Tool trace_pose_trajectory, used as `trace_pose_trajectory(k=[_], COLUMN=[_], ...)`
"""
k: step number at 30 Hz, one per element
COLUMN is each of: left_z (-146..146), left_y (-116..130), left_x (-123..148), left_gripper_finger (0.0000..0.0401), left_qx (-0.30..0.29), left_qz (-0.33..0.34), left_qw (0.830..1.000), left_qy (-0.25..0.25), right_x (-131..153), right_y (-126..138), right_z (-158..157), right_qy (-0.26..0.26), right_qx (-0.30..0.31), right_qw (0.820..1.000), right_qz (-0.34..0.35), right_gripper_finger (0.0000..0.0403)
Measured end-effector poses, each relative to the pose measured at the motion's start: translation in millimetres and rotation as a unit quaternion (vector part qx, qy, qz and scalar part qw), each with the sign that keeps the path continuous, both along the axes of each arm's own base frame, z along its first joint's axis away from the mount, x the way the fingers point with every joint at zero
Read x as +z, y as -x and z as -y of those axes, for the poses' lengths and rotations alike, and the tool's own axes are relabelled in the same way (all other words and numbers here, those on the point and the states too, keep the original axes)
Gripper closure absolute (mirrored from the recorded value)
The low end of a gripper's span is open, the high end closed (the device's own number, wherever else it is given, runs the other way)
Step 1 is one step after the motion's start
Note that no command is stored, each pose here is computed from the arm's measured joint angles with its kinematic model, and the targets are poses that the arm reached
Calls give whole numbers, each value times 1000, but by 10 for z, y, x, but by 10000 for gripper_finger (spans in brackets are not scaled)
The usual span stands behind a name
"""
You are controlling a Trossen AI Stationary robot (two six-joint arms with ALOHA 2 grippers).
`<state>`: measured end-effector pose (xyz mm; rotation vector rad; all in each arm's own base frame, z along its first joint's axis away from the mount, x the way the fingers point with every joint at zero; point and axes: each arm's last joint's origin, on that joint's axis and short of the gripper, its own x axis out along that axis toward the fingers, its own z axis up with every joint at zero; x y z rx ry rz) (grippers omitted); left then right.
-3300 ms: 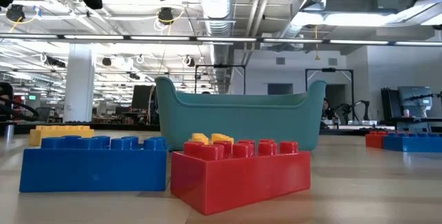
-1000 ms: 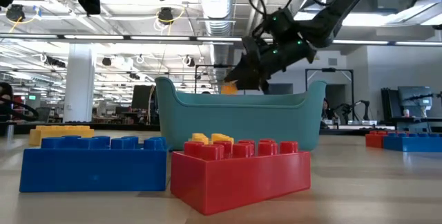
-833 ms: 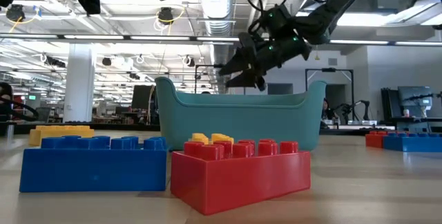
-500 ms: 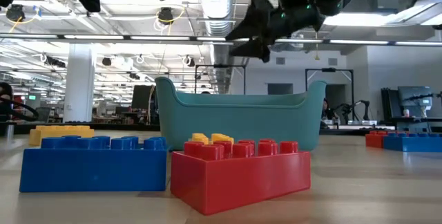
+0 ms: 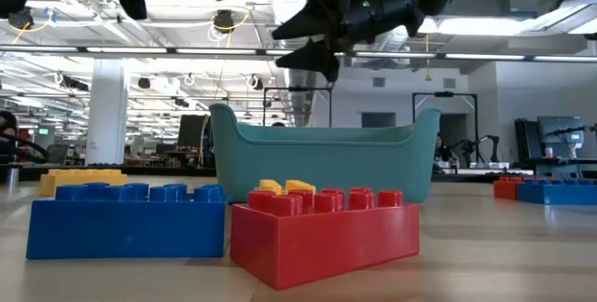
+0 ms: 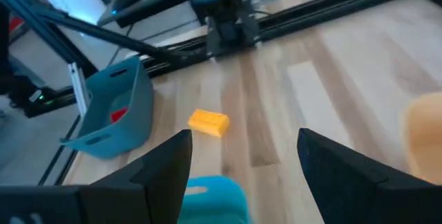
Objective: Sort & place blocks by color
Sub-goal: Put the blue game piece into the green bin
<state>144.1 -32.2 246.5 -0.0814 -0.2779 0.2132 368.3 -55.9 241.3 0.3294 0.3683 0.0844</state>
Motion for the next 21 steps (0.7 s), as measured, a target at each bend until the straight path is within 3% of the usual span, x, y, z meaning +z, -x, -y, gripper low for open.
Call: trace_pose_trajectory(k=[15,21], left_z=[8,19], left_y=[-25,-22], left_x=[-45,-31], left_gripper_finger=[399,399], left_qx=[-60,-79], left_qz=[-11,-3], left_qw=[998,996], left_qy=[31,31], right_x=[52,164], right_y=[-444,-488], right_z=[-436,-476], right_qy=[20,20], right_qx=[59,60], right_qw=[998,997], right_qz=[21,38], right_gripper_finger=[121,121])
